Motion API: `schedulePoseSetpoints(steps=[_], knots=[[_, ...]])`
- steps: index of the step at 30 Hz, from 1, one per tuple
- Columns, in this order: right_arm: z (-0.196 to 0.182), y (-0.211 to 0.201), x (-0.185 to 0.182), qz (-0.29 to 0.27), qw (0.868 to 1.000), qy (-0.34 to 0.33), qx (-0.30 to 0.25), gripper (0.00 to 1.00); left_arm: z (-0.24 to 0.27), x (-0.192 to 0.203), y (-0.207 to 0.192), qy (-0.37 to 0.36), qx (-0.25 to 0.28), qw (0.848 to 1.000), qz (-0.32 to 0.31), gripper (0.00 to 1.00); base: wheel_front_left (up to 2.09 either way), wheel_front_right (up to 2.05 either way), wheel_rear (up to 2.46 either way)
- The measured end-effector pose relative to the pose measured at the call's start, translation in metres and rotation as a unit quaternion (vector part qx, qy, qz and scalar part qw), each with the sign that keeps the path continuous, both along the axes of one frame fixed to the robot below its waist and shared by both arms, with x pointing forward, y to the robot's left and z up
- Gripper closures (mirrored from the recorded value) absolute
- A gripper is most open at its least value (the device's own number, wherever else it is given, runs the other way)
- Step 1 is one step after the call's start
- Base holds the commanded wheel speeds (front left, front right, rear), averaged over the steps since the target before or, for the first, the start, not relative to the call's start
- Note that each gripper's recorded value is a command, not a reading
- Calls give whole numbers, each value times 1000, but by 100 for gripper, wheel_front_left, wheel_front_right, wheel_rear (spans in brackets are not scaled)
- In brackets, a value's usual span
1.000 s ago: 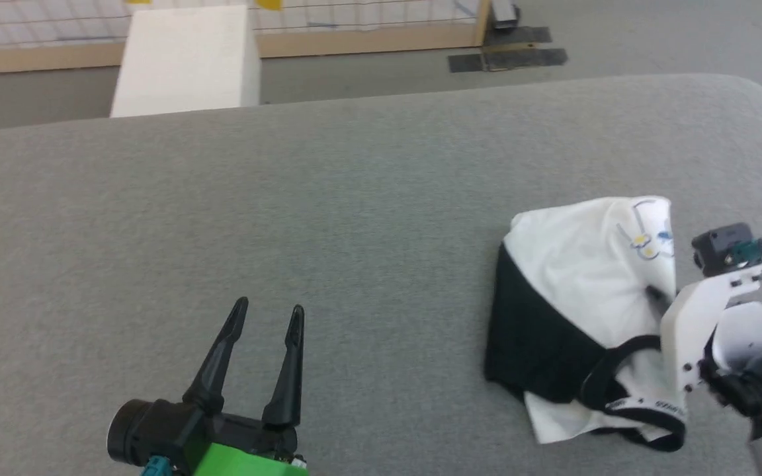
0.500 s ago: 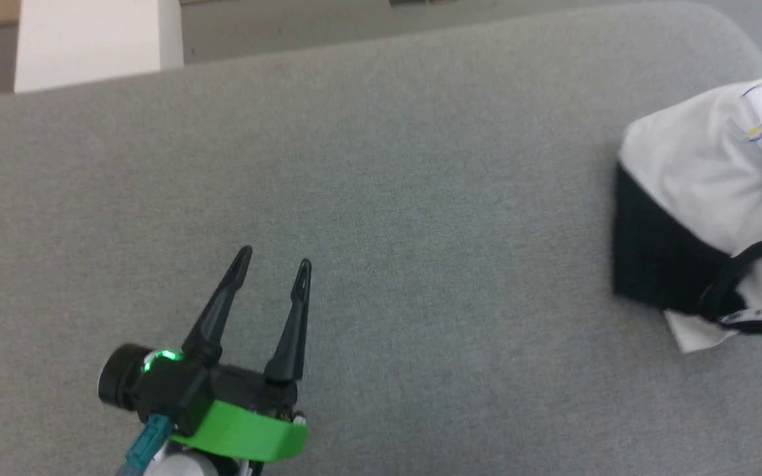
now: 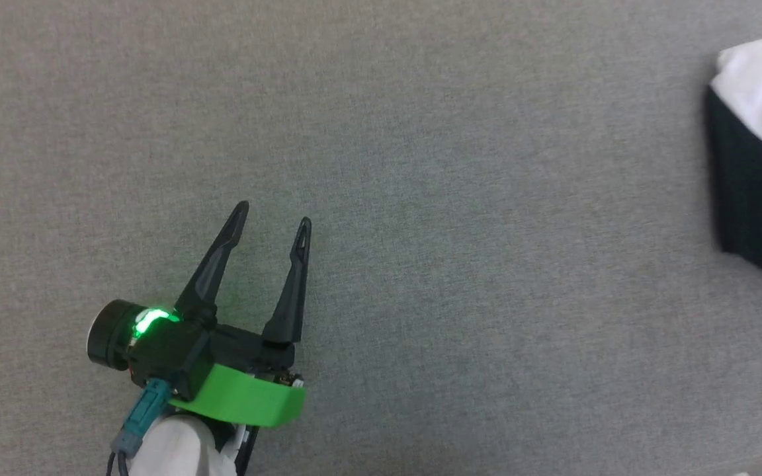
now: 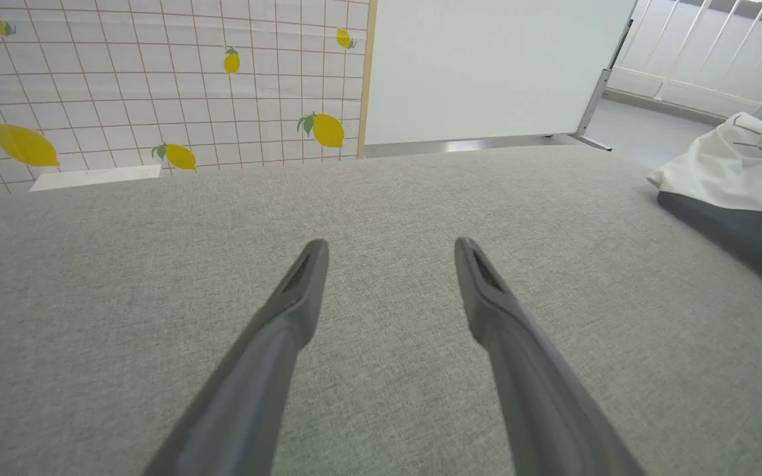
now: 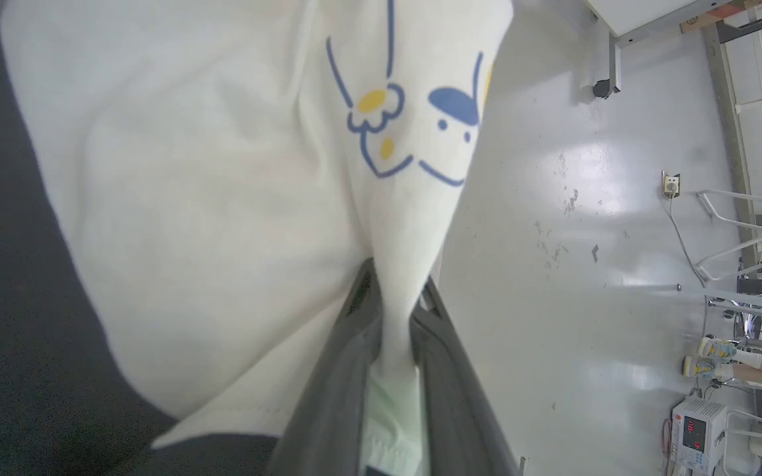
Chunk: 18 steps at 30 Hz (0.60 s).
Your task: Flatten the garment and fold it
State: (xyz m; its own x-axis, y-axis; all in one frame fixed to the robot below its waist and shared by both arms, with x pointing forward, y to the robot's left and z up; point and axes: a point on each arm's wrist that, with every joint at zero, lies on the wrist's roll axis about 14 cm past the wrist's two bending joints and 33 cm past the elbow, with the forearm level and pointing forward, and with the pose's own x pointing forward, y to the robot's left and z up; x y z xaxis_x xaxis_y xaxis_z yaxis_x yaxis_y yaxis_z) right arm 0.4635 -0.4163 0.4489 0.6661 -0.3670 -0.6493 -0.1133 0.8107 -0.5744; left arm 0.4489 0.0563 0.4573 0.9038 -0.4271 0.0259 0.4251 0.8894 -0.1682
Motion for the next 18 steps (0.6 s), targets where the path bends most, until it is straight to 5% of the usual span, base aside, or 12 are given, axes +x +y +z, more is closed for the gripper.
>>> schedulePoseSetpoints(steps=[6, 7, 9, 10, 18], knots=[[-15, -20, 5, -12, 999, 15, -27, 100, -17, 6, 4, 20, 8, 1000, 8, 0, 0, 0, 0], [-19, -22, 6, -14, 999, 15, -27, 84, -18, 7, 5, 22, 6, 1000, 9, 0, 0, 0, 0], [-25, -22, 7, -14, 999, 17, -27, 15, -21, 8, 6, 27, 0, 1000, 13, 0, 0, 0, 0], [-27, -21, 8, -14, 999, 16, -26, 0, -22, 8, 6, 30, 1, 999, 15, 0, 0, 0, 0], [-12, -16, 11, -13, 999, -18, -24, 0, -3, 9, 14, 0, 2, 999, 40, 0, 0, 0, 0]])
